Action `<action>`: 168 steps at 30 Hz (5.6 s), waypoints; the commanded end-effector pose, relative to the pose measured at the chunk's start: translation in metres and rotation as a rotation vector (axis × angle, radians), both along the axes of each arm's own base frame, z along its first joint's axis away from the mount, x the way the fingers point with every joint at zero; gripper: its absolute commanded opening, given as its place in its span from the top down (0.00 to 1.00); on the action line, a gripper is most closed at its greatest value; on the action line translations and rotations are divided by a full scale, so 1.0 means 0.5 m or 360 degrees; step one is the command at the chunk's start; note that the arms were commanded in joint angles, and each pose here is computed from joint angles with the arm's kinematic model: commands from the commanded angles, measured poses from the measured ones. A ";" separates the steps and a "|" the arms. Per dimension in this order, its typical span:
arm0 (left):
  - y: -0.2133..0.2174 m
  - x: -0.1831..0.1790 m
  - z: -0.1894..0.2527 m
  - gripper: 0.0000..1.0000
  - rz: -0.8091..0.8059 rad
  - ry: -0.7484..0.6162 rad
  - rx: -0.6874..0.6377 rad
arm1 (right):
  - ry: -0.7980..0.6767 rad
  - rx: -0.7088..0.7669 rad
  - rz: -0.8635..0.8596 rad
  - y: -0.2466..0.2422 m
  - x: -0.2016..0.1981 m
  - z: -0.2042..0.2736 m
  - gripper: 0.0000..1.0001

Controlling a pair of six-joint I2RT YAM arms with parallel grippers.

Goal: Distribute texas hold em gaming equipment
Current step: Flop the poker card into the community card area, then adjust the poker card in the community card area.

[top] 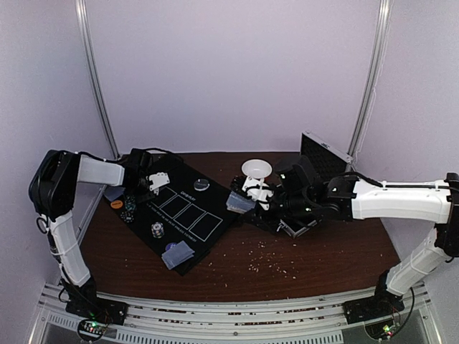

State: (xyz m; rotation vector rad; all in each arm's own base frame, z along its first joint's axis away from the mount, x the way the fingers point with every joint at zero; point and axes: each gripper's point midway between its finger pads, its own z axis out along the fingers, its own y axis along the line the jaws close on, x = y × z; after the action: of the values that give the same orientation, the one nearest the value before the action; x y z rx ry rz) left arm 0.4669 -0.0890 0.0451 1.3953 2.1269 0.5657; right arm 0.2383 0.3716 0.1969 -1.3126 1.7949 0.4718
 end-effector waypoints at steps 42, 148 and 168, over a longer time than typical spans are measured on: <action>0.050 0.080 -0.062 0.38 0.1090 0.0390 -0.0762 | -0.0038 0.0041 -0.0050 -0.020 0.001 0.023 0.61; -0.016 0.015 -0.087 1.00 0.0966 0.0515 -0.0478 | -0.0033 0.0039 -0.0048 -0.017 0.003 0.030 0.61; -0.010 0.043 -0.043 1.00 0.0901 0.0397 -0.0447 | -0.0034 0.0036 -0.0045 -0.015 0.004 0.032 0.61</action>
State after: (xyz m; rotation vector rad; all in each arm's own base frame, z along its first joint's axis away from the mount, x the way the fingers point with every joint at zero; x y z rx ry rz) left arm 0.4818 -0.0872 0.0199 0.7151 2.7162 0.3526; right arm 0.2348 0.3629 0.1953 -1.2974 1.8134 0.4676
